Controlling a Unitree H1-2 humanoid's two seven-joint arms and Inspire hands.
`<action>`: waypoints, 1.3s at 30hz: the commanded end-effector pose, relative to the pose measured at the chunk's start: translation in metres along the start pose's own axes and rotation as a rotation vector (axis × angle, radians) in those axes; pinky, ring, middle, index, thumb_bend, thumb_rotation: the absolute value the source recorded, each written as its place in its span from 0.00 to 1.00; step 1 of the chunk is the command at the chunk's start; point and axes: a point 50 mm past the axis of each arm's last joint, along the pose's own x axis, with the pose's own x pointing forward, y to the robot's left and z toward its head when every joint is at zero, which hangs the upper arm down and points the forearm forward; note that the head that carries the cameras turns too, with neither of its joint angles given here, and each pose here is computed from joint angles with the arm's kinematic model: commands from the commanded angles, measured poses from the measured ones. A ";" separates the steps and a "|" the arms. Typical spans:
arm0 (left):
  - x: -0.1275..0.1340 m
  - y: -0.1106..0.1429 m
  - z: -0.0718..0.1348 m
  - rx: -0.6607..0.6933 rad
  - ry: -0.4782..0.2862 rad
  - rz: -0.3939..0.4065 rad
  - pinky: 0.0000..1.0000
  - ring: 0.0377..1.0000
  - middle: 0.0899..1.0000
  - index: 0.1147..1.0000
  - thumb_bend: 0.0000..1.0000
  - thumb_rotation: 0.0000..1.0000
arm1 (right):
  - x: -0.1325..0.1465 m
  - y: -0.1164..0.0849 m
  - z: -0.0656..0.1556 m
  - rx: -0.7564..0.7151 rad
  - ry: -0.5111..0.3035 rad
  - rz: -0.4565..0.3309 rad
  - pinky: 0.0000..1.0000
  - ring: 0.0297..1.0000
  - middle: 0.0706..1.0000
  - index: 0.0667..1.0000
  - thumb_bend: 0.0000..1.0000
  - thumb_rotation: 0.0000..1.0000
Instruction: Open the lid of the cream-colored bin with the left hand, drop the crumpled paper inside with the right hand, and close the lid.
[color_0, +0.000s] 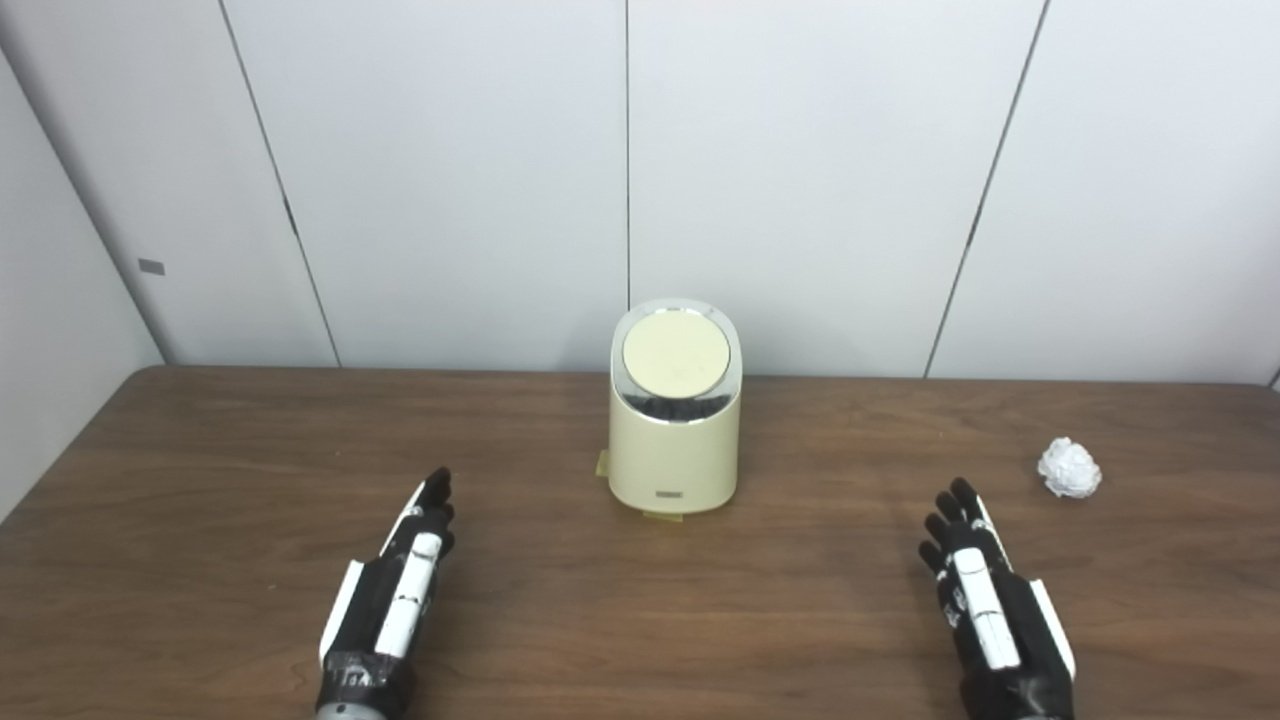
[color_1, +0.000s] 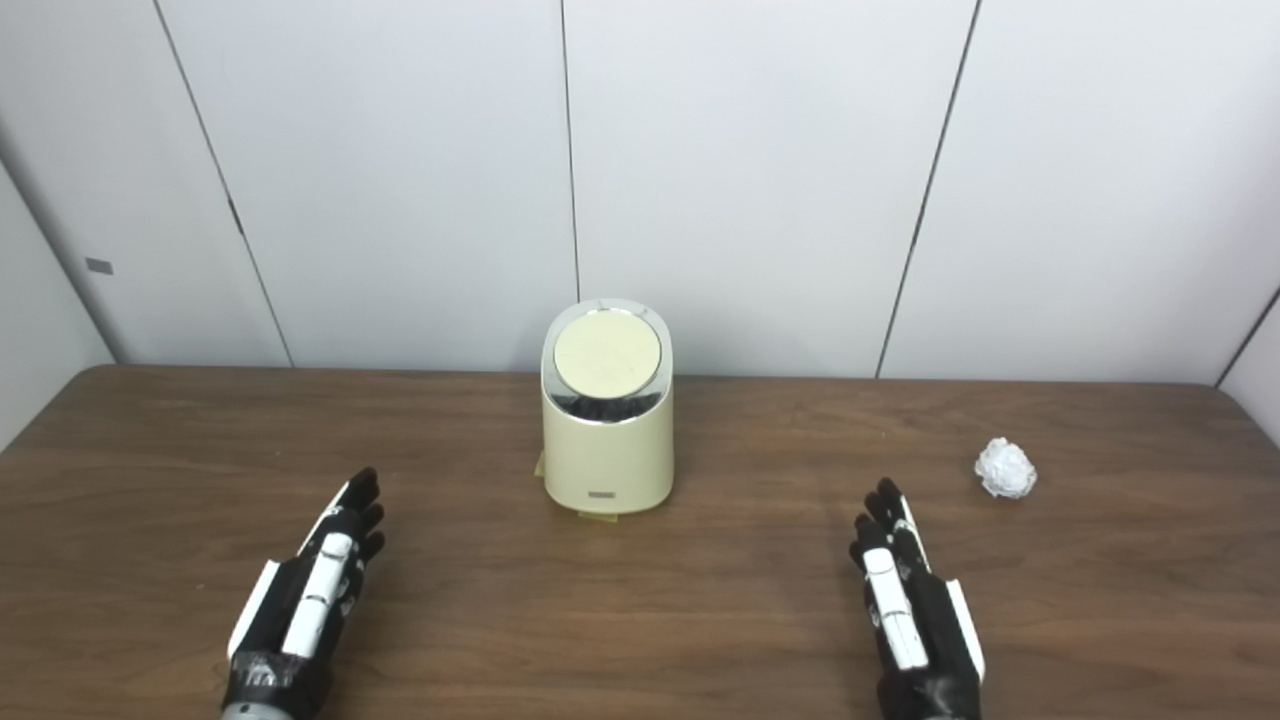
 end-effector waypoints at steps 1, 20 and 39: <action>-0.002 -0.001 0.005 -0.008 -0.039 0.001 1.00 1.00 1.00 1.00 0.56 0.83 | 0.009 0.004 0.017 0.012 -0.084 0.023 0.97 0.98 0.98 0.98 0.57 0.75; 0.001 -0.001 0.004 -0.013 -0.038 0.007 1.00 1.00 1.00 1.00 0.57 0.81 | 0.011 0.005 0.015 -0.004 -0.085 0.029 0.97 0.98 0.98 0.99 0.58 0.76; 0.088 -0.043 0.101 0.187 -0.131 -0.055 0.90 0.98 0.99 1.00 0.77 0.45 | 0.019 0.009 0.016 -0.004 -0.079 0.037 0.97 0.98 0.99 0.98 0.59 0.74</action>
